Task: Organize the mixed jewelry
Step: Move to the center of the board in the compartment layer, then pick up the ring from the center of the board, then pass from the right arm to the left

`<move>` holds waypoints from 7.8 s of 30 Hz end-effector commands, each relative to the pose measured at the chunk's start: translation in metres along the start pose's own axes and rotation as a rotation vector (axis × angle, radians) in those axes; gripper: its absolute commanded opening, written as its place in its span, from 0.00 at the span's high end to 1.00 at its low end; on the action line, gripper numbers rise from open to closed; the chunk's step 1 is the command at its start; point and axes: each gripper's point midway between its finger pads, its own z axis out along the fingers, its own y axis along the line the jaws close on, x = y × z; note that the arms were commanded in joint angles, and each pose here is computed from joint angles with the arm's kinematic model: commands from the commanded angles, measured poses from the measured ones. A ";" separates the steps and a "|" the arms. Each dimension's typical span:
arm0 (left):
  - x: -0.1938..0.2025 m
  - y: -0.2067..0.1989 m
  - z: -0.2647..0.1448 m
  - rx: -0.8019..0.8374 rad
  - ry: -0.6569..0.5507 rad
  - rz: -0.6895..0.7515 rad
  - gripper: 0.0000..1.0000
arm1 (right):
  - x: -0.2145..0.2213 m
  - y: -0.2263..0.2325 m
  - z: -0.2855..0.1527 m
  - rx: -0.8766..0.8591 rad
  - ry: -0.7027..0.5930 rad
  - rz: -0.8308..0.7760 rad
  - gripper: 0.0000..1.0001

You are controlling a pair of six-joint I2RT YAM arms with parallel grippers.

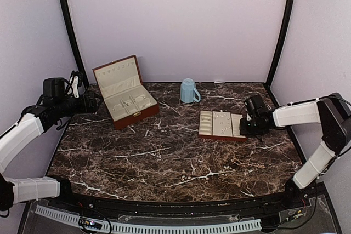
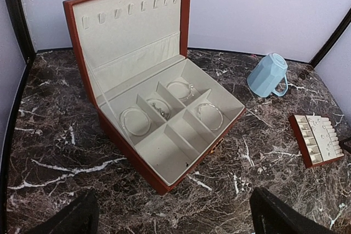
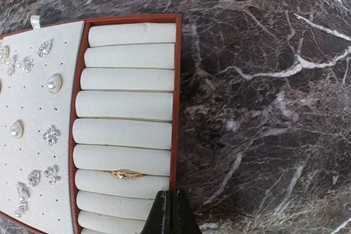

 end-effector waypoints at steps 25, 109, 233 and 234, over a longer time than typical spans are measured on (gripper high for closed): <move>-0.008 -0.010 0.002 0.046 -0.009 0.008 0.01 | -0.016 0.070 -0.021 -0.048 -0.099 -0.085 0.79; -0.028 -0.036 0.001 0.036 -0.056 0.105 0.01 | 0.094 0.357 -0.035 -0.395 0.067 -0.583 0.75; 0.104 -0.228 0.034 0.930 0.480 -0.047 0.70 | 0.026 0.370 -0.189 -0.848 -0.443 -0.423 1.00; 0.104 -0.227 0.034 0.930 0.480 -0.049 0.71 | 0.025 0.371 -0.189 -0.849 -0.445 -0.423 1.00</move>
